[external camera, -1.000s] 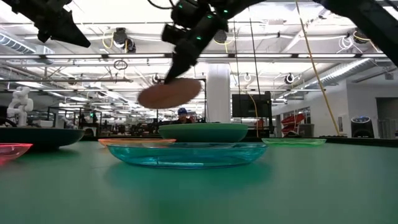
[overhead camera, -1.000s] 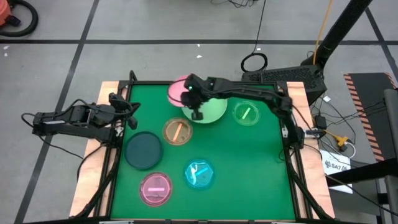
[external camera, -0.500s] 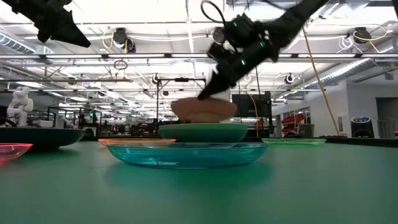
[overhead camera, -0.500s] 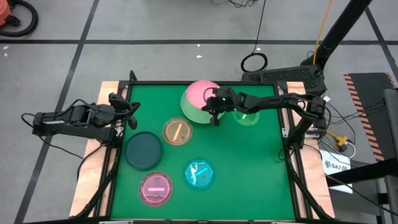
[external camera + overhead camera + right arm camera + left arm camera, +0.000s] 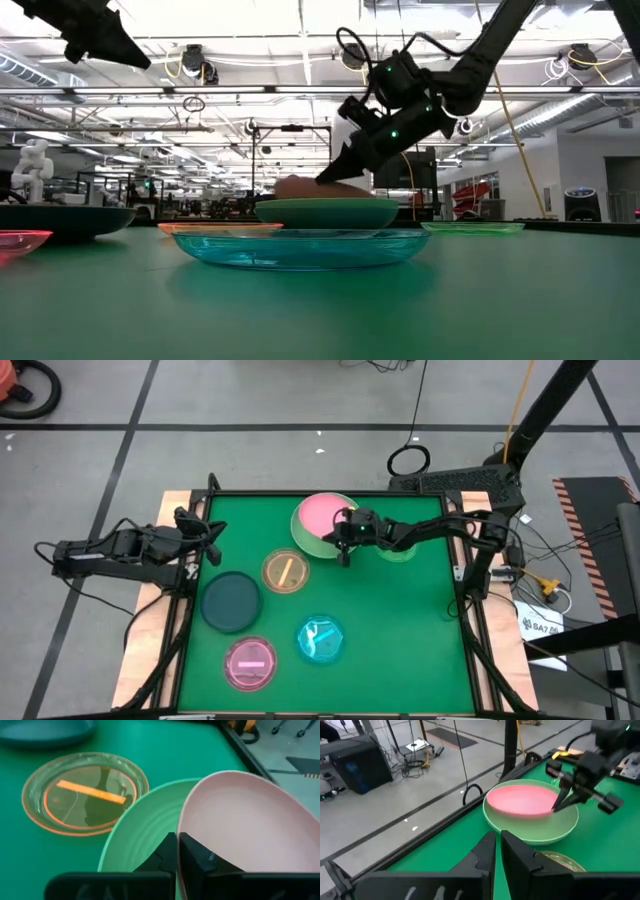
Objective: Stack plastic plates
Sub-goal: Stack the pink plate on top of the light green plate, then stack the dark blue plate on top of the pink plate
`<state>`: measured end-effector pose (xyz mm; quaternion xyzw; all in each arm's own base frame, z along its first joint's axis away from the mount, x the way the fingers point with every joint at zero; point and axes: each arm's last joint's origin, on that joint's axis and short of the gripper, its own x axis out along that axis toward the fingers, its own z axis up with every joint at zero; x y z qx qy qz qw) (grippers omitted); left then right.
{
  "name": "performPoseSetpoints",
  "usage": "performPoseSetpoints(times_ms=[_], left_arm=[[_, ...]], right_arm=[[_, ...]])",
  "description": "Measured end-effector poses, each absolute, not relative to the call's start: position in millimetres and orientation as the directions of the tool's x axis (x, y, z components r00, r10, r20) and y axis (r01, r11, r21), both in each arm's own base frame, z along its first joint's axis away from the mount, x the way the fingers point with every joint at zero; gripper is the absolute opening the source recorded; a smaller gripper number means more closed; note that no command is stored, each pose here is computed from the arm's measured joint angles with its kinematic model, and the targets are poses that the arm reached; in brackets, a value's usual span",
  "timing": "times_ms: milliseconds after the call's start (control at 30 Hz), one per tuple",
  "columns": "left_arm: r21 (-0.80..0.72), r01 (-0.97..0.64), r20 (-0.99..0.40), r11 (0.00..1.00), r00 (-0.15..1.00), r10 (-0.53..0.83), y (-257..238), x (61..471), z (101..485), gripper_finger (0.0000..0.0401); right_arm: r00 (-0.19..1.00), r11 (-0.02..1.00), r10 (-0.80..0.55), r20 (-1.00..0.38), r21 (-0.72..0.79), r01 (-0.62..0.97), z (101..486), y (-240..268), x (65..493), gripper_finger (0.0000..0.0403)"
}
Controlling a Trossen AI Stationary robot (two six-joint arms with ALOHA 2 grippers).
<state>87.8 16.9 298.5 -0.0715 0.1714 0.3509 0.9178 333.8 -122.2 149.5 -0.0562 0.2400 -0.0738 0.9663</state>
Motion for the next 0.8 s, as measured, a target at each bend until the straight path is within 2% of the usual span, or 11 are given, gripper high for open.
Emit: performPoseSetpoints(times_ms=[267,533,667,800], left_arm=[[-0.033,-0.670,-0.364,0.742,0.699,0.615,16.8,88.0,298.7,0.0035],[-0.115,-0.676,-0.374,0.728,0.708,0.599,16.3,89.9,298.2,0.0035],[-0.078,-0.671,-0.385,0.738,0.703,0.599,16.2,94.7,297.2,0.0035],[-0.010,-0.646,-0.371,0.763,0.711,0.597,15.8,110.9,298.6,0.0036]], right_arm=[[0.865,0.974,-0.224,-0.449,-0.144,0.177,146.9,-125.2,335.4,0.0054],[0.886,0.951,-0.282,-0.369,0.018,0.310,171.1,-141.5,347.5,0.0138],[0.898,0.955,-0.274,-0.345,0.011,0.296,184.9,-140.5,357.3,0.0174],[0.904,0.958,-0.240,-0.353,0.063,0.279,188.6,-127.1,361.4,0.0191]])
